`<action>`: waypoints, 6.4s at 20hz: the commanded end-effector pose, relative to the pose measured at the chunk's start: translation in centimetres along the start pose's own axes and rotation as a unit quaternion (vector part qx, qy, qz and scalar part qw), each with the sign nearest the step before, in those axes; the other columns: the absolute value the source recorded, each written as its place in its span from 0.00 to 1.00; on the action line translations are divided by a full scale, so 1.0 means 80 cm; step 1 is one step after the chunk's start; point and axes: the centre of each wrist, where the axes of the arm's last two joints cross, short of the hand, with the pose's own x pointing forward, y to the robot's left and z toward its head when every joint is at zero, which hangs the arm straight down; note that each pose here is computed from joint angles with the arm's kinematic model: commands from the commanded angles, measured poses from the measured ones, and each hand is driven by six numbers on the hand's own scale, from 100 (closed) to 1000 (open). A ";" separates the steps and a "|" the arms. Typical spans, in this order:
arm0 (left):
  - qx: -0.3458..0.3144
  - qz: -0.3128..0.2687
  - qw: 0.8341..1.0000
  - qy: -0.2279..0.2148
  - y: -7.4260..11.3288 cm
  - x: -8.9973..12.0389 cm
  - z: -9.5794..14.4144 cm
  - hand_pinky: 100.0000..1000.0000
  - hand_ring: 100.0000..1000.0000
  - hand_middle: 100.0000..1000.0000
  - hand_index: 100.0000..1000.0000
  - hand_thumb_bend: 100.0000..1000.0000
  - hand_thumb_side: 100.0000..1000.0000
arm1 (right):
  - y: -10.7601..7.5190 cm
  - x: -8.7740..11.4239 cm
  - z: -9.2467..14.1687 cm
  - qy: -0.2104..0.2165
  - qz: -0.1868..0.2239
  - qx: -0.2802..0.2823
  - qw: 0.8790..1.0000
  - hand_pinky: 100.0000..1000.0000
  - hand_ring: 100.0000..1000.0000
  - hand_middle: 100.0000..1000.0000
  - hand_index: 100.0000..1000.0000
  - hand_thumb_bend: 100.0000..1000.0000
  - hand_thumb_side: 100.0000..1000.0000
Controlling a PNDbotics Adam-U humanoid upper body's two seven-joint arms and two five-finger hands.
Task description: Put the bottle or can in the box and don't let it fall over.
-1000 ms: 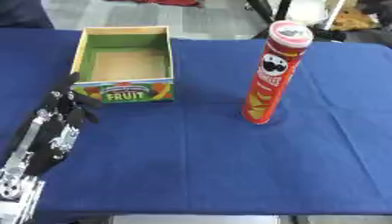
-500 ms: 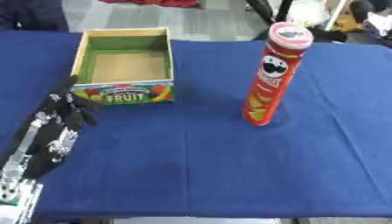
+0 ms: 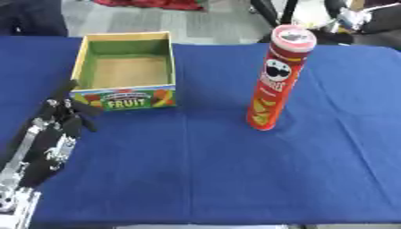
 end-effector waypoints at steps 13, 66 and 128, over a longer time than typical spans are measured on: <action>-0.006 -0.005 1.000 -0.016 0.003 0.007 -0.007 0.47 0.70 0.53 1.00 0.00 0.57 | -0.015 0.005 0.030 -0.025 0.051 0.066 0.996 1.00 0.88 1.00 1.00 0.00 0.10; -0.012 0.004 1.000 -0.023 -0.001 0.006 -0.010 0.47 0.71 0.53 1.00 0.00 0.56 | 0.003 0.009 -0.011 -0.050 0.048 0.084 0.994 1.00 0.89 1.00 1.00 0.00 0.14; -0.015 0.001 1.000 -0.022 -0.002 0.005 -0.010 0.47 0.71 0.54 1.00 0.00 0.56 | 0.032 0.003 -0.025 -0.038 0.062 0.168 0.983 1.00 0.94 1.00 1.00 0.00 0.39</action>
